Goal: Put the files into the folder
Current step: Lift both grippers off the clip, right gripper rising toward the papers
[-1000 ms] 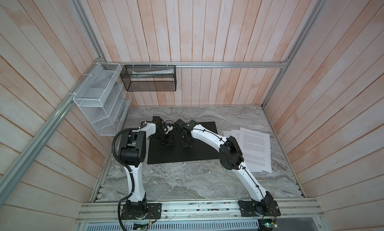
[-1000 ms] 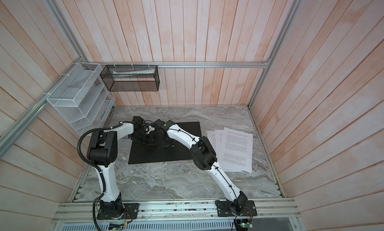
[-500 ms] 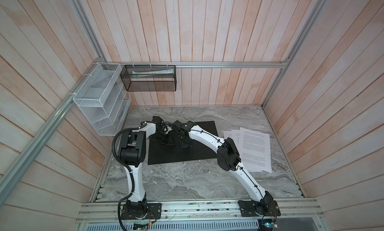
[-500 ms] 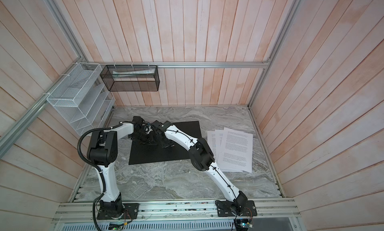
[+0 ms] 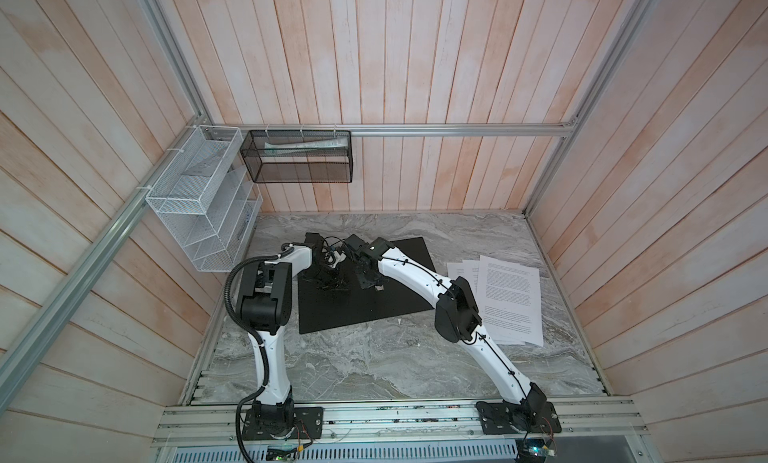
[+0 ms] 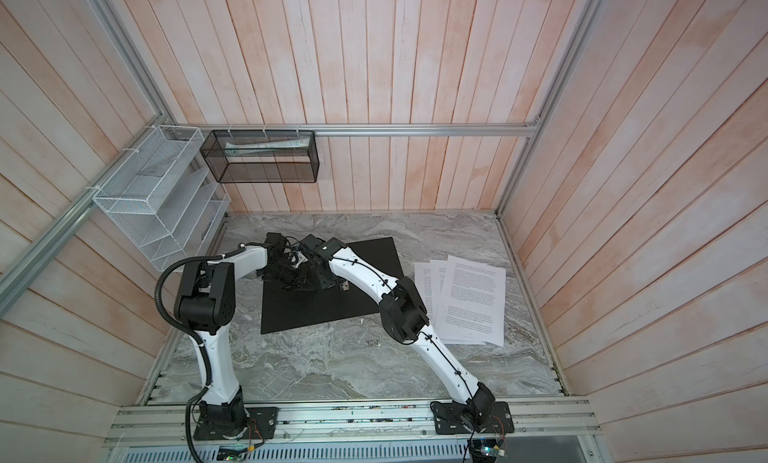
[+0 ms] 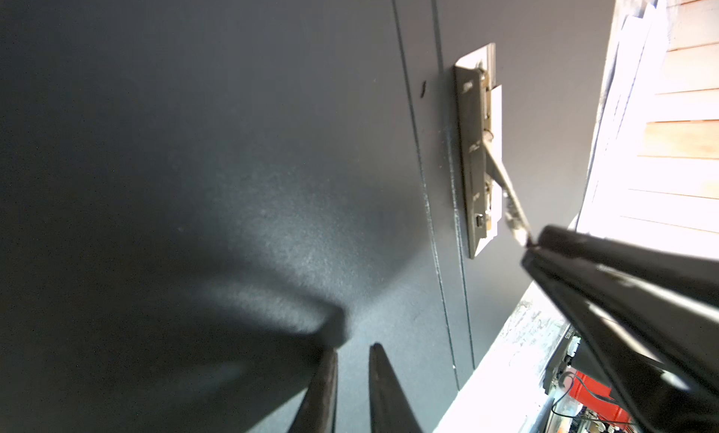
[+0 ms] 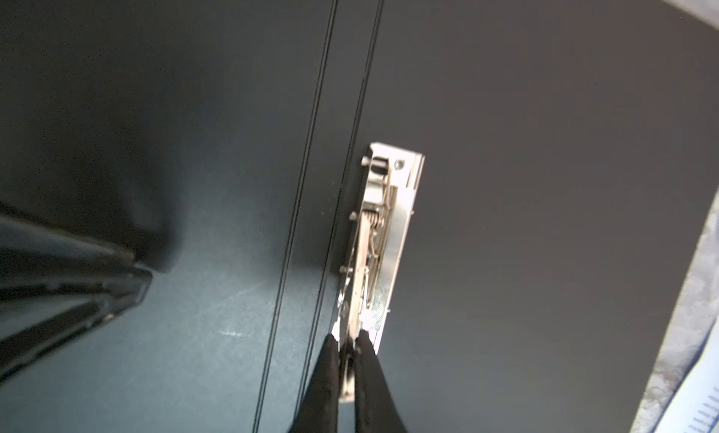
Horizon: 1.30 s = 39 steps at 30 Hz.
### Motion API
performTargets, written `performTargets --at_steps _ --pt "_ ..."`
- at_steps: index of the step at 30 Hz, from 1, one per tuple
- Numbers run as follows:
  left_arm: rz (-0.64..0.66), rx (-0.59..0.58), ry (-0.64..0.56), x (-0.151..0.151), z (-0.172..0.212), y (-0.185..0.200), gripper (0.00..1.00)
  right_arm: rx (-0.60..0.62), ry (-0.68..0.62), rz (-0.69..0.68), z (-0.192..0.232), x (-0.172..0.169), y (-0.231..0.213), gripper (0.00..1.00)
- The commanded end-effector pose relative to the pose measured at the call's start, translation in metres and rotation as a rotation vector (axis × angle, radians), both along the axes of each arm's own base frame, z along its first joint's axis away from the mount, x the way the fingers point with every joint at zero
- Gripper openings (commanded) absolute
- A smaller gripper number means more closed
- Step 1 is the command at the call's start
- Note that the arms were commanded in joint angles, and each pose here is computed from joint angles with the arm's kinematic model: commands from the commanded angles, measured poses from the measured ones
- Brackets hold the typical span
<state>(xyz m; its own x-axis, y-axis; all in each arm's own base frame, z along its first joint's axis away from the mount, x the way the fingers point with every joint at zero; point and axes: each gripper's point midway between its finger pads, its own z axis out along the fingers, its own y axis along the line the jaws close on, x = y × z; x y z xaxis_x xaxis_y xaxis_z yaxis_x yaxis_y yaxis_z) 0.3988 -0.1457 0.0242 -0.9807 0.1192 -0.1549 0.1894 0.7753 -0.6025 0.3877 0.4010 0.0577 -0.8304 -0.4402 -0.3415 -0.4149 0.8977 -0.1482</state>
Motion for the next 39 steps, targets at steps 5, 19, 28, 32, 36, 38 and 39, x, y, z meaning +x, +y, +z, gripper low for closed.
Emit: performTargets --at_steps 5,19,28,32,36,38,39 --pt "0.009 0.140 0.094 -0.016 -0.041 0.024 0.20 0.006 -0.069 -0.011 0.029 0.011 -0.007 0.15" --pt "-0.026 0.081 -0.070 0.013 0.022 0.004 0.24 0.219 -0.384 -0.081 0.160 0.057 -0.009 0.25" --pt "-0.416 0.065 -0.215 -0.035 0.060 -0.050 0.41 0.232 -0.307 -0.221 0.176 0.057 -0.100 0.21" --pt "-0.490 0.164 -0.222 -0.040 0.040 -0.056 0.45 0.311 -0.225 -0.264 0.176 0.046 -0.138 0.21" --pt "-0.485 0.205 -0.254 -0.030 0.030 -0.067 0.47 0.379 -0.225 -0.270 0.177 0.034 -0.152 0.21" --pt "-0.476 0.229 -0.277 -0.023 0.029 -0.071 0.48 0.393 -0.218 -0.282 0.177 0.028 -0.159 0.21" --pt "-0.471 0.227 -0.288 -0.019 0.031 -0.074 0.50 0.400 -0.215 -0.285 0.178 0.024 -0.162 0.21"
